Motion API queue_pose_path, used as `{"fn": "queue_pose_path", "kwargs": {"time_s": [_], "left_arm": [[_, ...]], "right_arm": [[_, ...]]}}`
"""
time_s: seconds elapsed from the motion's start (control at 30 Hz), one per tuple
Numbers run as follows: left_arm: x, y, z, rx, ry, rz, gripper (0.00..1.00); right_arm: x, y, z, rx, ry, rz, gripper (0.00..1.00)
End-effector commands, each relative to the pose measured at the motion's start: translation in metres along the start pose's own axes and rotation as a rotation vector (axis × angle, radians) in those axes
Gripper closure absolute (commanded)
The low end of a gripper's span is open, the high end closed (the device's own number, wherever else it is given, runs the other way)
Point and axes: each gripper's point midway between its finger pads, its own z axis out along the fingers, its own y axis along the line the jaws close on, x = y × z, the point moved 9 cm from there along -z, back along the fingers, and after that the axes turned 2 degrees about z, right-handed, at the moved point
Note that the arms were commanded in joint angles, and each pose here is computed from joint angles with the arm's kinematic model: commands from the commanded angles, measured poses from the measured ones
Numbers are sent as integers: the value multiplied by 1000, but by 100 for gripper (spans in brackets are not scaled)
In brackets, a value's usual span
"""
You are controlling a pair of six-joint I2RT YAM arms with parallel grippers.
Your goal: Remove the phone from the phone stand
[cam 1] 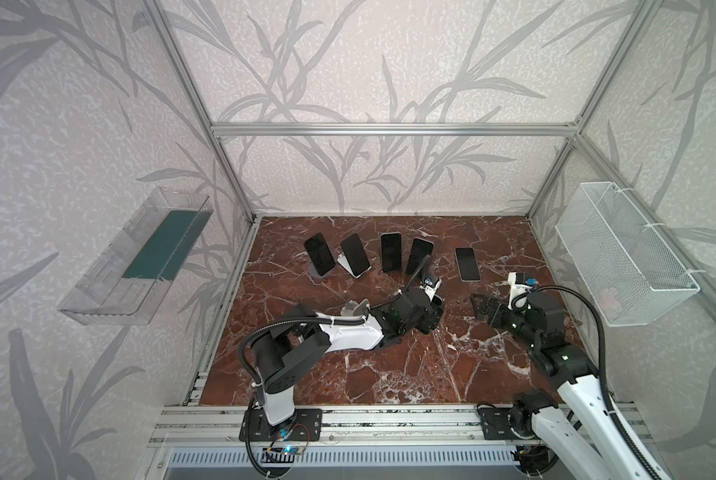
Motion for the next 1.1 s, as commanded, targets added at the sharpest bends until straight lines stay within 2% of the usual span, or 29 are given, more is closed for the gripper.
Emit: {"fn": "queue_pose_path", "kwargs": {"time_s": [0.0, 0.2, 0.4, 0.87, 1.07], "left_arm": [[0, 0, -3, 33, -11, 13, 26], [-2, 5, -4, 55, -12, 9, 41], [-8, 5, -16, 65, -11, 19, 48], [-47, 2, -50, 55, -41, 25, 53], [-77, -4, -71, 30, -77, -37, 60]], "right_arm": [[-3, 2, -1, -14, -16, -16, 4], [-3, 2, -2, -16, -16, -15, 4], [-6, 4, -1, -23, -15, -18, 4], [-18, 16, -2, -78, -12, -22, 5], [-39, 26, -18, -50, -54, 2, 5]]}}
